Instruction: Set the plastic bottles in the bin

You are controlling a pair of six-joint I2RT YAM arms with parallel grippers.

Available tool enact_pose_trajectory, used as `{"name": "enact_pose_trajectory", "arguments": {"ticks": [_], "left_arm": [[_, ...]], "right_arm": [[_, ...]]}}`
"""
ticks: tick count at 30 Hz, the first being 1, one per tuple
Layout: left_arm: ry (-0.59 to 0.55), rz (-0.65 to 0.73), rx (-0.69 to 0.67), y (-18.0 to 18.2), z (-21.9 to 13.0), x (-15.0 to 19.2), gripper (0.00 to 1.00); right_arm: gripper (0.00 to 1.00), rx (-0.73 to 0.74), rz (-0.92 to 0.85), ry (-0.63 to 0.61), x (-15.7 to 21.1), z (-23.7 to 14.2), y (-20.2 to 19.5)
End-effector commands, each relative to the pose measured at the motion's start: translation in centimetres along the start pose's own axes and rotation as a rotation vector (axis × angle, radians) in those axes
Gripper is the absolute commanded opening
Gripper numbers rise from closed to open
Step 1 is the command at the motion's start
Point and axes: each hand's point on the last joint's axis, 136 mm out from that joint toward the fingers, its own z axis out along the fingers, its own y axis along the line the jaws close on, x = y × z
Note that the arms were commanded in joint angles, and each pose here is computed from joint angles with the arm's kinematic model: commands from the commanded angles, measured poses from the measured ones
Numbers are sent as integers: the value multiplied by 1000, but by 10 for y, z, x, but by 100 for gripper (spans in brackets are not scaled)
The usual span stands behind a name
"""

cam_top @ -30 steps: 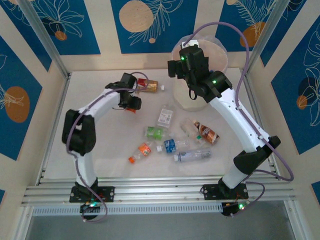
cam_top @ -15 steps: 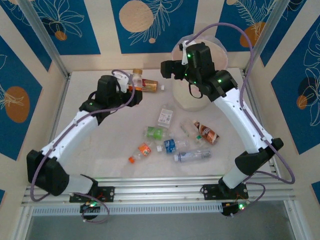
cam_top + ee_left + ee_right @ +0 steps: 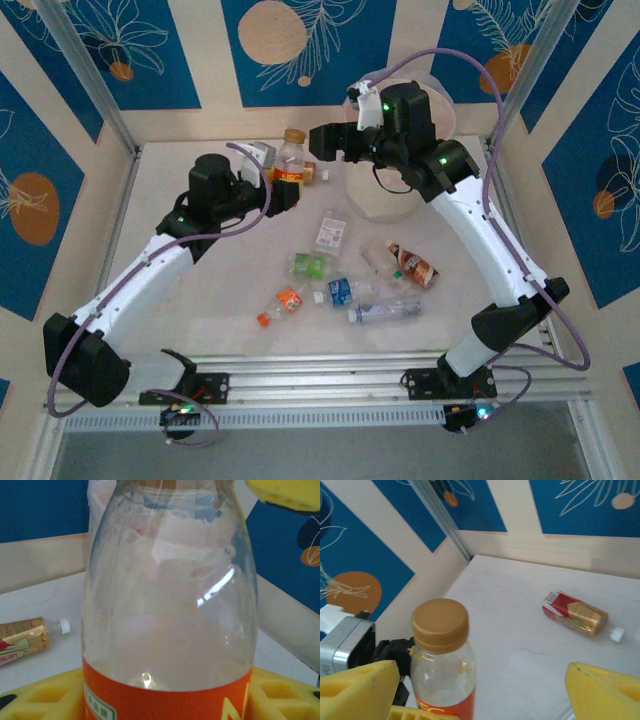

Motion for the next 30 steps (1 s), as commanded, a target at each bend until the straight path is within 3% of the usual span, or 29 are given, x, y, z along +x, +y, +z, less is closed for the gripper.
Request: {"name": "enact_pose_trajectory", "arguments": {"ticks": [1,17,25,28,30], "left_arm": [[-56,37,74,-21,-1,-18,58],[-79,90,172,-54,1,-28,58],[-79,80,138,-48,4,-28,59],[-80,68,124,-46,5,-30,74],[-82,59,112,-44,4,-31,93]], "right_arm": [[84,-93,-2,12,-2,3,18],[61,-157,5,77,6,33,31],[28,-141,2,69,4,32,29],[17,-114,-11,60,2,30,26],[13,-88,-25,46,-2,27,23]]}}
